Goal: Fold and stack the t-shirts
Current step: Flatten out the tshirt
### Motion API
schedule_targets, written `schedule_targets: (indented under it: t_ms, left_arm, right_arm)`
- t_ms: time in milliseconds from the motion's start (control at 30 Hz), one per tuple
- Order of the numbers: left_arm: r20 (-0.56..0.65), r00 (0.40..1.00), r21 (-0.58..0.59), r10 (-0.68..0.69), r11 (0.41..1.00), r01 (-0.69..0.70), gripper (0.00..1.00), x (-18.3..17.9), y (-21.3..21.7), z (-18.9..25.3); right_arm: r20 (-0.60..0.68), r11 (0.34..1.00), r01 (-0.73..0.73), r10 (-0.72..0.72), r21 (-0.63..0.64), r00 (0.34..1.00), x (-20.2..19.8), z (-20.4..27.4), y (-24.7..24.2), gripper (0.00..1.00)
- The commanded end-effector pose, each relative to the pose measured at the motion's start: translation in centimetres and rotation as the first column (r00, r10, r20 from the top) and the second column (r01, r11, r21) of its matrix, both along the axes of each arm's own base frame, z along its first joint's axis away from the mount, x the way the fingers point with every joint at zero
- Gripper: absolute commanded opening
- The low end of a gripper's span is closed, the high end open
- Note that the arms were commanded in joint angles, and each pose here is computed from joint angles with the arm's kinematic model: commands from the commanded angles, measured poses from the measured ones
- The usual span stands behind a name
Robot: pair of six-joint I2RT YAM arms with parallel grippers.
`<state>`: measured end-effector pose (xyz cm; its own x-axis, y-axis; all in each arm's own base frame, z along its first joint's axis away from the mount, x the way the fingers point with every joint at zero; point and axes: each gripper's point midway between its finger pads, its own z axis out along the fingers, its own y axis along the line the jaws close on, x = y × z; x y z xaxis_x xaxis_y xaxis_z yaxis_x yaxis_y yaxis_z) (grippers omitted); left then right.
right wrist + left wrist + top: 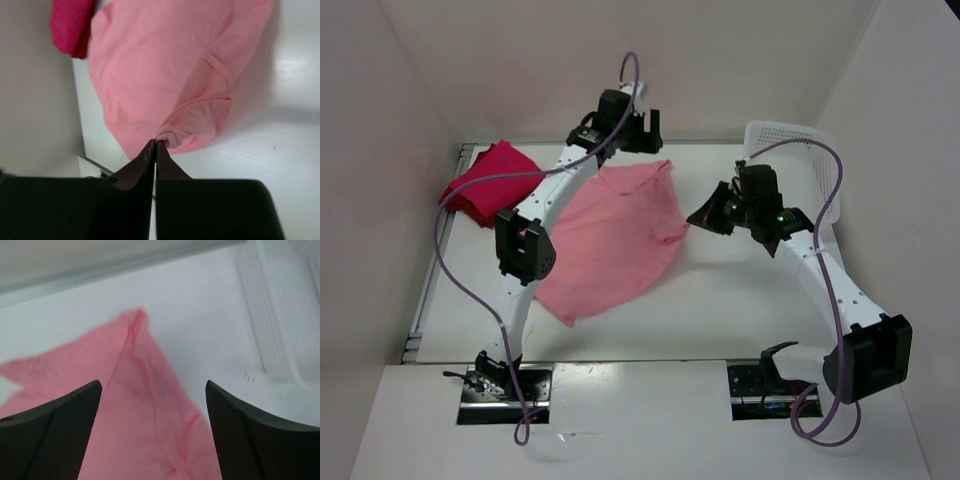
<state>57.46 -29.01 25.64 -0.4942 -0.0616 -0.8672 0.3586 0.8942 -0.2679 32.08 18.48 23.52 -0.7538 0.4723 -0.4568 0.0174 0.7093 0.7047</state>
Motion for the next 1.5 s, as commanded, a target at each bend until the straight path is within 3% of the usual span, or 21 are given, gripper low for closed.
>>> schedule_targets:
  t_ms: [0, 67, 100, 133, 167, 233, 367, 500, 567, 667, 800, 833, 967, 1000, 1033, 1100, 1167, 1267, 1333, 1433, 1467]
  left_arm:
    - [0.097, 0.995, 0.005, 0.033, 0.999, -0.034, 0.92, -2.5, 3.1, 5.5]
    - [0.038, 0.998, -0.020, 0.056, 0.998, -0.055, 0.92, -6.2, 5.1, 3.2]
    - [0.047, 0.996, -0.040, 0.071, 0.997, -0.069, 0.92, -8.2, 6.4, 4.7]
    - [-0.019, 0.998, -0.056, 0.066, 0.996, -0.066, 0.90, -9.9, 6.6, 3.0]
    - [-0.144, 0.984, -0.012, 0.104, 0.994, -0.107, 0.88, -11.9, 8.8, -2.7]
    - [-0.208, 0.967, -0.035, 0.147, 0.987, -0.157, 0.85, -14.9, 10.9, -4.2]
    - [-0.369, 0.872, -0.020, 0.320, 0.936, -0.352, 0.80, -20.5, 18.2, -10.0]
    - [-0.461, 0.772, -0.009, 0.438, 0.868, -0.497, 0.79, -23.6, 22.8, -13.1]
    - [-0.532, 0.722, -0.001, 0.443, 0.852, -0.524, 0.79, -25.2, 23.5, -15.1]
    - [-0.603, 0.640, -0.003, 0.476, 0.801, -0.599, 0.79, -26.8, 24.9, -17.1]
    - [-0.578, 0.600, 0.012, 0.552, 0.742, -0.670, 0.80, -27.6, 26.5, -16.4]
    - [-0.571, 0.585, 0.024, 0.575, 0.724, -0.689, 0.82, -28.0, 26.9, -16.4]
    - [-0.547, 0.552, 0.042, 0.629, 0.680, -0.732, 0.82, -29.0, 28.1, -16.1]
    - [-0.568, 0.542, 0.034, 0.619, 0.676, -0.736, 0.75, -29.0, 28.0, -16.3]
    - [-0.583, 0.537, 0.038, 0.609, 0.682, -0.731, 0.55, -28.9, 27.8, -17.4]
    - [-0.626, 0.511, 0.055, 0.590, 0.687, -0.725, 0.29, -29.7, 27.3, -19.5]
    - [-0.646, 0.495, 0.062, 0.582, 0.685, -0.726, 0.17, -29.4, 27.1, -20.7]
    - [-0.640, 0.493, 0.066, 0.589, 0.681, -0.729, 0.24, -29.2, 27.3, -21.5]
    - [-0.653, 0.478, 0.082, 0.588, 0.681, -0.727, 0.36, -29.0, 27.3, -22.1]
    - [-0.651, 0.481, 0.086, 0.587, 0.687, -0.722, 0.50, -28.8, 27.4, -22.3]
    - [-0.663, 0.478, 0.085, 0.576, 0.693, -0.716, 0.51, -28.9, 27.1, -22.6]
  right_arm:
    - [-0.044, 1.000, 0.023, -0.024, -0.020, 0.999, -1.3, -3.3, -1.0, 0.01]
    - [-0.090, 0.999, 0.041, -0.044, -0.034, 0.995, -2.3, -5.5, -1.5, 0.02]
    - [-0.085, 0.999, 0.047, -0.049, -0.025, 0.995, -2.5, -5.5, -1.5, 0.04]
    - [-0.100, 0.998, 0.056, -0.060, -0.039, 0.993, -2.9, -6.5, -1.8, 0.05]
    - [-0.108, 0.998, 0.061, -0.065, -0.035, 0.992, -3.0, -6.8, -1.8, 0.06]
    - [-0.098, 0.995, 0.085, -0.090, -0.052, 0.991, -2.9, -7.0, -2.3, 0.16]
    - [-0.032, 0.983, 0.111, -0.117, -0.144, 0.993, -2.1, -6.1, -3.8, 0.34]
    - [0.084, 0.963, 0.156, -0.140, -0.220, 0.987, -0.2, -3.1, -5.2, 0.36]
    - [0.092, 0.958, 0.133, -0.113, -0.252, 0.989, 0.4, -3.3, -5.1, 0.27]
    - [0.111, 0.953, 0.105, -0.076, -0.284, 0.991, 1.1, -3.1, -4.2, 0.00]
    - [0.131, 0.952, 0.062, -0.024, -0.299, 0.991, 0.8, -2.9, -2.4, 0.00]
    - [0.136, 0.958, 0.037, 0.002, -0.284, 0.991, 0.3, -2.9, -1.7, 0.12]
    - [0.148, 0.962, -0.011, 0.054, -0.271, 0.987, 0.4, -2.6, -0.3, 0.33]
    - [0.128, 0.962, -0.026, 0.063, -0.274, 0.990, 0.6, -3.1, 0.0, 0.33]
    - [0.118, 0.959, -0.041, 0.077, -0.281, 0.990, 0.8, -3.4, 0.2, 0.23]
    - [0.084, 0.948, -0.086, 0.117, -0.306, 0.989, 1.4, -4.5, 1.2, 0.09]
    - [0.075, 0.937, -0.128, 0.160, -0.325, 0.984, 1.9, -5.1, 2.0, 0.00]
    - [0.120, 0.940, -0.107, 0.153, -0.324, 0.981, 2.5, -4.1, 2.6, 0.00]
    - [0.136, 0.950, -0.104, 0.149, -0.293, 0.979, 2.5, -3.7, 3.0, 0.00]
    - [0.071, 0.943, -0.139, 0.168, -0.302, 0.983, 2.7, -5.5, 3.5, 0.15]
    - [0.058, 0.943, -0.131, 0.156, -0.305, 0.986, 2.9, -6.0, 3.5, 0.27]
